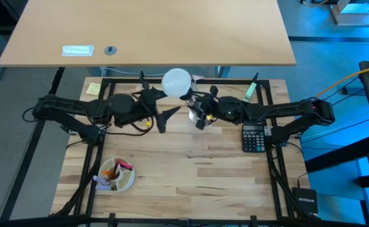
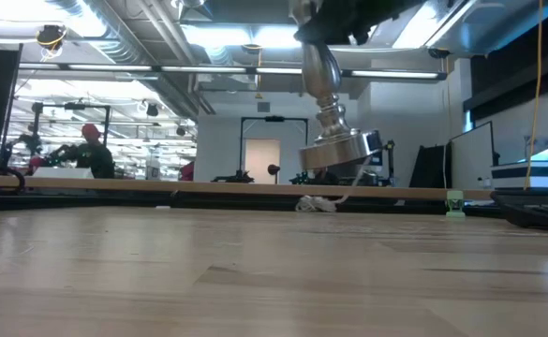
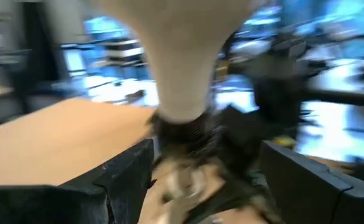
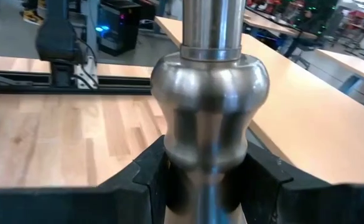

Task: Screw lightbulb
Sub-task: Insert the lightbulb into the silver lamp

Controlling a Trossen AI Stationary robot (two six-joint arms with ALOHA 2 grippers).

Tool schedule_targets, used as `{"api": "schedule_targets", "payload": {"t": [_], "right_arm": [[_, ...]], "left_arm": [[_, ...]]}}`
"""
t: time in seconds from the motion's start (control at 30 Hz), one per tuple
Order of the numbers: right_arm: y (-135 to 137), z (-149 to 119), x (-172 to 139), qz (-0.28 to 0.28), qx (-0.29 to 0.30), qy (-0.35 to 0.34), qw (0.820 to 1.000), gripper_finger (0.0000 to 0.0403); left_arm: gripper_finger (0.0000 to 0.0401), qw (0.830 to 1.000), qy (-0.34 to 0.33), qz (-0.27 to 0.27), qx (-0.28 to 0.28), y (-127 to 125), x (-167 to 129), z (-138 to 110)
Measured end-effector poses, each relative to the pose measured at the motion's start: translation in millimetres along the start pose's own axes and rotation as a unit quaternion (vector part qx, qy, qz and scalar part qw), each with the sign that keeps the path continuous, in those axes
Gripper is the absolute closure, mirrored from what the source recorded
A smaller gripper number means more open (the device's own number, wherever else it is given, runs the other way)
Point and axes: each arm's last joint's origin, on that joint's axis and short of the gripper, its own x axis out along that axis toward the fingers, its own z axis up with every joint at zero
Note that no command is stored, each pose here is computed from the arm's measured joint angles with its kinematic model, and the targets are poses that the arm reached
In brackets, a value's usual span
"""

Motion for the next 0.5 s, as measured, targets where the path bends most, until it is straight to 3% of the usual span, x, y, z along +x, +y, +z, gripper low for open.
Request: {"api": "schedule_targets", "payload": {"t": [0.1,0.3,0.5], "right_arm": [[-0.3,-0.9,0.2,-0.008,-0.002,0.005,1.0,0.0259],[-0.8,-1.2,0.3,-0.018,-0.01,0.007,1.0,0.0259],[-0.7,-1.2,0.4,-0.018,-0.01,0.005,1.0,0.0259]], "left_arm": [[0.012,0.998,0.0,0.061,0.002,-7.1,1.1,-3.7],[0.012,0.991,-0.051,0.128,-0.002,-33.1,7.5,-3.2],[0.012,0.98,-0.089,0.176,-0.004,-43.3,28.5,-8.8]]}}
